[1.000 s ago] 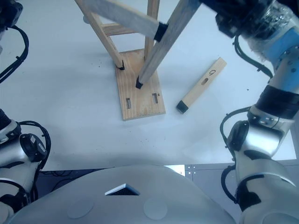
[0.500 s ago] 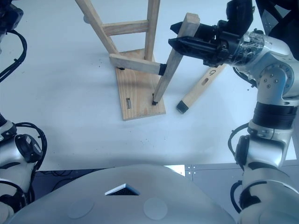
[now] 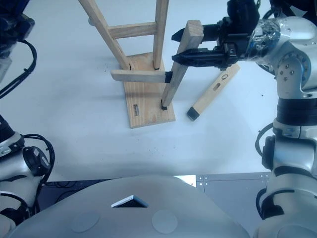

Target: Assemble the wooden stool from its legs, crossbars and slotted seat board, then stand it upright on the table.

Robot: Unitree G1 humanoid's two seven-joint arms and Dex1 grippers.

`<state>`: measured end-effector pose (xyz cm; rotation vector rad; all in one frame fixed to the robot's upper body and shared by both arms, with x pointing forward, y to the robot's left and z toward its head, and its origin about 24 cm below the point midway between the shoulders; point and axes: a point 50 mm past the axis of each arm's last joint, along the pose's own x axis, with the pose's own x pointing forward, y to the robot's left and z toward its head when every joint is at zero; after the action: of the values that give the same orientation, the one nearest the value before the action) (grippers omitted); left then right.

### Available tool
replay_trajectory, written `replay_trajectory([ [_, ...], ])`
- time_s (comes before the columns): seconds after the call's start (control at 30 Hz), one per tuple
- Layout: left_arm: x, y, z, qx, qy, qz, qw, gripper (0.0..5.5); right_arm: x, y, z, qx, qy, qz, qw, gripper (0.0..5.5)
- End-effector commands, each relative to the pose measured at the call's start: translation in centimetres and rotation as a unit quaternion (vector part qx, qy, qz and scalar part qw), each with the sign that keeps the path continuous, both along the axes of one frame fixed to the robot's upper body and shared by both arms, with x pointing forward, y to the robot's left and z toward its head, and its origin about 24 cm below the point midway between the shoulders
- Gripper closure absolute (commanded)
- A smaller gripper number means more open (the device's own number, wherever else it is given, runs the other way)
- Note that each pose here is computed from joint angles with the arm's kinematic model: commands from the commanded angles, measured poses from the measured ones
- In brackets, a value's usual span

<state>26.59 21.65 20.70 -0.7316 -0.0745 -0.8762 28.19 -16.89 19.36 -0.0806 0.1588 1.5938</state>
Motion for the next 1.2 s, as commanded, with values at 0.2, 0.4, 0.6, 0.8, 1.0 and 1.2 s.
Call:
replay_trajectory([
  [0.2, -0.6, -0.1, -1.3, -0.006, 0.017, 0.028, 0.999, 5.5, -0.5, -0.6, -1.7, -0.133, 0.009, 0.022, 0.991, 3.44],
  [0.4, -0.9, -0.3, -1.9, -0.009, 0.024, 0.042, 0.999, 5.5, -2.1, 0.1, -5.0, -0.176, 0.02, 0.016, 0.984, 3.44],
  [0.6, -0.3, 0.0, -1.5, -0.005, 0.02, 0.052, 0.998, 5.5, -2.9, 0.3, -7.5, -0.217, -0.004, 0.006, 0.976, 3.44],
  [0.8, 0.4, 0.7, -1.5, 0.002, 0.028, 0.063, 0.998, 5.5, -2.0, 0.8, -6.6, -0.21, -0.039, -0.027, 0.976, 2.52],
  [1.0, 0.8, 0.9, -1.6, 0.002, 0.028, 0.075, 0.997, 5.5, -1.8, -0.5, -7.5, -0.269, -0.049, -0.047, 0.961, 1.85],
  [1.2, 1.4, 3.0, -1.8, 0.02, 0.03, 0.194, 0.98, 5.5, -1.8, -4.2, -8.8, -0.269, -0.022, -0.216, 0.938, 1.85],
])
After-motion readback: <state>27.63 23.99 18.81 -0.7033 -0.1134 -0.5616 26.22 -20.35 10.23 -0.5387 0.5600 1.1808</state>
